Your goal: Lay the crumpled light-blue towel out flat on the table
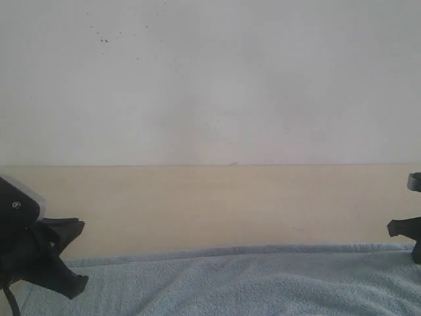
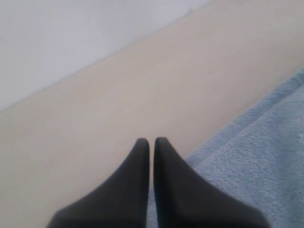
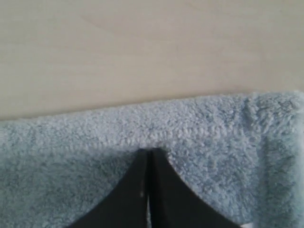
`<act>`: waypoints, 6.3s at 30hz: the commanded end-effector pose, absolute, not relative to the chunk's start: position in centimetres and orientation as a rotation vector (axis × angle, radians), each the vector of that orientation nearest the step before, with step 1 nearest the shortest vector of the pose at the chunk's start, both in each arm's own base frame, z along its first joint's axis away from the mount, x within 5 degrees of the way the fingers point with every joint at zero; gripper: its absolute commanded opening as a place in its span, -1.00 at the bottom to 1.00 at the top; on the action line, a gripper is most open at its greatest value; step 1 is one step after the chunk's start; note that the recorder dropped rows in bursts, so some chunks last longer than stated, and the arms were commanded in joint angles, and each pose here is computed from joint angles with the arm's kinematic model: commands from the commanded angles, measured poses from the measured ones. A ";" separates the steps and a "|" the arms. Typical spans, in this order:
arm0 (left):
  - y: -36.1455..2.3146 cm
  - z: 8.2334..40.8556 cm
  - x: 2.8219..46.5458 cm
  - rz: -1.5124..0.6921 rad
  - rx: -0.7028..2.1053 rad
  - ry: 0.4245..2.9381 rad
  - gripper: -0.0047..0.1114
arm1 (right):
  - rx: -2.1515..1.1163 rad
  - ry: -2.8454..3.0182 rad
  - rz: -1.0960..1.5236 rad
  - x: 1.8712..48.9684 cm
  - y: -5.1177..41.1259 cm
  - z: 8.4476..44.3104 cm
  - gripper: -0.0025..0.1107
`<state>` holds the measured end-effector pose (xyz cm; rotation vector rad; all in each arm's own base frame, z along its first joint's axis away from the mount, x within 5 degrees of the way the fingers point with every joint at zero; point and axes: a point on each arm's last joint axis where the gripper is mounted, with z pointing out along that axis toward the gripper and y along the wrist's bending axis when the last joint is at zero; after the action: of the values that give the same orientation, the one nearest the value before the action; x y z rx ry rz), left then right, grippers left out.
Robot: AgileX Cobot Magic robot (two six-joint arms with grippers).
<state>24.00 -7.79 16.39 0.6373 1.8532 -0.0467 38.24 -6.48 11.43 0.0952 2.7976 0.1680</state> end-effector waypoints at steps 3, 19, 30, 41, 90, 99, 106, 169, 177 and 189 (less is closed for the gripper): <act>-8.3 16.5 24.0 -0.126 0.634 1.843 -0.85 | 0.106 2.774 0.138 38.7 -6.9 10.4 -0.96; -8.6 17.8 24.3 -0.153 0.589 1.704 -0.85 | 0.080 2.627 0.034 39.8 -7.5 11.7 -0.96; -4.3 23.3 24.7 0.211 0.156 1.595 -0.85 | 0.251 2.258 0.181 38.0 -4.9 24.9 -0.96; -0.5 31.2 15.2 0.377 0.150 1.555 -0.85 | -0.053 1.865 -0.024 30.2 5.0 25.7 -0.96; 1.2 25.2 5.0 0.067 0.057 1.419 -0.85 | -0.217 1.429 0.193 7.3 1.8 23.8 -0.96; 1.3 25.2 5.0 0.072 0.048 1.417 -0.85 | -0.243 1.569 0.149 5.4 1.6 20.4 -0.96; 1.3 25.2 5.0 0.071 0.050 1.417 -0.85 | -0.154 1.714 0.051 5.5 1.1 19.2 -0.96; 0.6 18.1 5.3 0.065 -0.061 1.837 -0.85 | -0.045 1.786 -0.041 5.4 0.0 18.6 -0.96; 0.6 18.1 5.3 0.065 -0.061 1.837 -0.85 | -0.045 1.785 -0.041 5.4 0.0 18.6 -0.96; 0.5 19.0 5.5 0.059 -0.048 1.743 -0.85 | -0.045 1.785 -0.041 5.4 0.0 18.6 -0.96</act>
<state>5.49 0.51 18.80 -0.0350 1.7621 0.0724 5.44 0.05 18.41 -0.0475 1.8035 -0.0296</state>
